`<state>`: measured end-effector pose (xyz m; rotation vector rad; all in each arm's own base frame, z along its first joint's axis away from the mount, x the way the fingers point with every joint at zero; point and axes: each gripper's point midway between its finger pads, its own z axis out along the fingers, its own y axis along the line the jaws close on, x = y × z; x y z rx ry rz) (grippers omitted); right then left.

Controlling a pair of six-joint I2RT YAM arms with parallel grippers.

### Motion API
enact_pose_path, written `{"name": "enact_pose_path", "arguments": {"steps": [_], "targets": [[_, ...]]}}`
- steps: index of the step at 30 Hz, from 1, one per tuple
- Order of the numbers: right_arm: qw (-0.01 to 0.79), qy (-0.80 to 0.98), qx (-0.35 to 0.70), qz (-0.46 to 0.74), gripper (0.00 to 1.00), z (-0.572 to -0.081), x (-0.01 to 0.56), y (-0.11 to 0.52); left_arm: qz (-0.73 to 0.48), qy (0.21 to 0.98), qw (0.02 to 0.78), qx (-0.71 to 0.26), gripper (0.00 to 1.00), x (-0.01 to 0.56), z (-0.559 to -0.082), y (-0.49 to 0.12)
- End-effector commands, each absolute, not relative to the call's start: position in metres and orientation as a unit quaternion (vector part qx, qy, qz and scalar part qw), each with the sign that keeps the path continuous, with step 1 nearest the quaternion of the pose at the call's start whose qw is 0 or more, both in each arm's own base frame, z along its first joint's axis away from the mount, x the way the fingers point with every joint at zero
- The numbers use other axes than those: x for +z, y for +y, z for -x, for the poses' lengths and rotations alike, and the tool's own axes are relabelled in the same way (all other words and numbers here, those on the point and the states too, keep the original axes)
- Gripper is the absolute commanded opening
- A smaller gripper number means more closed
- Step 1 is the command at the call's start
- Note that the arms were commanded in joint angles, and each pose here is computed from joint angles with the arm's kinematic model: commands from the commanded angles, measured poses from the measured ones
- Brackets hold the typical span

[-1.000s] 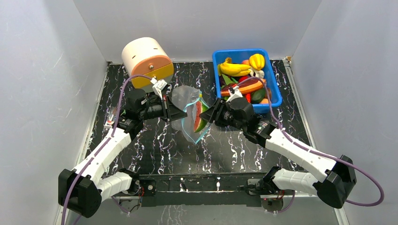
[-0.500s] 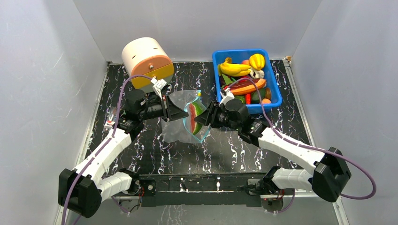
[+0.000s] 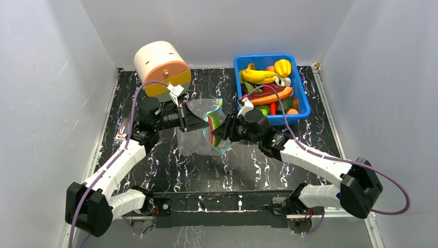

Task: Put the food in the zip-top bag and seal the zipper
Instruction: Place the fake fruit in the zipper food storage bag.

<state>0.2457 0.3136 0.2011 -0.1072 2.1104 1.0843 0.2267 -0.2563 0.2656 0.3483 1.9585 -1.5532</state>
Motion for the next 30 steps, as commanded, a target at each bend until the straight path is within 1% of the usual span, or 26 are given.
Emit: {"name": "enact_pose_path", "arguments": {"steps": [1,4,8,11,15,18,23,26,30], "targets": [[0.413,0.802,0.43,0.045,0.36,-0.257,0.225,0.316,-0.164,0.707,0.321,-0.608,0.0,0.299,-0.221,-0.261],[0.413,0.802,0.429,0.043,0.39,-0.255,0.227,0.314,-0.16,0.709,0.325,-0.605,0.0,0.295,-0.221,-0.259],[0.421,0.804,0.419,0.042,0.48,-0.254,0.236,0.307,-0.152,0.721,0.327,-0.592,0.0,0.283,-0.221,-0.256],[0.419,0.808,0.413,0.044,0.56,-0.251,0.24,0.303,-0.154,0.729,0.324,-0.583,0.0,0.279,-0.22,-0.255],[0.401,0.814,0.416,0.059,0.62,-0.241,0.242,0.303,-0.157,0.736,0.333,-0.569,0.0,0.275,-0.221,-0.251],[0.385,0.813,0.429,0.078,0.63,-0.23,0.249,0.305,-0.161,0.743,0.337,-0.555,0.0,0.269,-0.224,-0.25],[0.379,0.807,0.443,0.097,0.63,-0.216,0.266,0.301,-0.166,0.761,0.342,-0.526,0.0,0.258,-0.227,-0.245],[0.395,0.797,0.442,0.115,0.63,-0.214,0.275,0.297,-0.173,0.778,0.351,-0.491,0.0,0.247,-0.232,-0.238],[0.427,0.796,0.414,0.111,0.64,-0.223,0.287,0.287,-0.185,0.791,0.358,-0.46,0.0,0.239,-0.235,-0.232]]}}
